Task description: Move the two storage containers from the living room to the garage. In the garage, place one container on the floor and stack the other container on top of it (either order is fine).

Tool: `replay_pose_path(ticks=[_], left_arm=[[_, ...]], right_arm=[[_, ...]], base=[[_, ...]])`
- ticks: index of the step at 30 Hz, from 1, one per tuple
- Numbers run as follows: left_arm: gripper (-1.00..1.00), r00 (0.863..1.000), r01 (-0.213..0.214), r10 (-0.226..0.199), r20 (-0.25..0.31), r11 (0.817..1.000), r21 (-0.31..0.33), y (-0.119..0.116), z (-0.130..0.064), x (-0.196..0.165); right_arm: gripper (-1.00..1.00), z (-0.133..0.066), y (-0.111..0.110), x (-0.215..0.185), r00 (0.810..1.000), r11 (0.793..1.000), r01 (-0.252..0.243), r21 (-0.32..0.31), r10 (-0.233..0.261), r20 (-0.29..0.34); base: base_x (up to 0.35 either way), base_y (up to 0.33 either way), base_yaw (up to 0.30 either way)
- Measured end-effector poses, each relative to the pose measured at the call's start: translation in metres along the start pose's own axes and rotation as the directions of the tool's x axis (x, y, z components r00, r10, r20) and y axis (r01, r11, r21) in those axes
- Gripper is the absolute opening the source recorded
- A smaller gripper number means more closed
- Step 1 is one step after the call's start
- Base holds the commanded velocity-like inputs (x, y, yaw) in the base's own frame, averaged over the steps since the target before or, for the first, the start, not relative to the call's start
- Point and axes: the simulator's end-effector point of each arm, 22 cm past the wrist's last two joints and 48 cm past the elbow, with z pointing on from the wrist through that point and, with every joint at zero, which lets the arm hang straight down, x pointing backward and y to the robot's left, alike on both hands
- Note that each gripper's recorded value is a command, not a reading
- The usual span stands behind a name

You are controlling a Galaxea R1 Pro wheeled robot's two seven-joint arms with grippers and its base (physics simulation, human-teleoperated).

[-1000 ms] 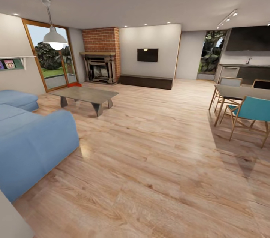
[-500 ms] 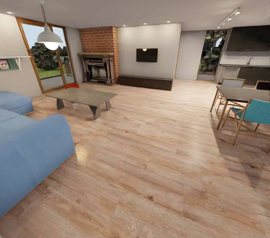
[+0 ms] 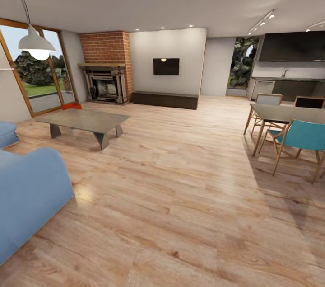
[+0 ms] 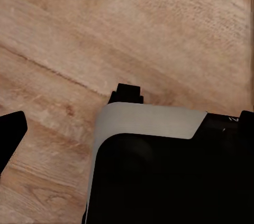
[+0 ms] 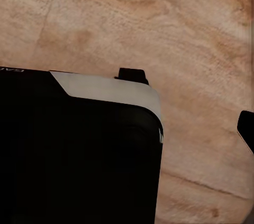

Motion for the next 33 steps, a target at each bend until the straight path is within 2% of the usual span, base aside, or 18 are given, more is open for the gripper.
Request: replay_pose_path(ticks=[33], left_arm=[[1.0,1.0,0.0,0.0,-0.001,1.0,0.0,-0.0001,0.0,0.0003]], right_arm=[[1.0,0.0001,-0.0007,-0.0008,1.0,1.0,0.012,-0.001,-0.012,0.004]], base=[[0.323,0.0,0.0]])
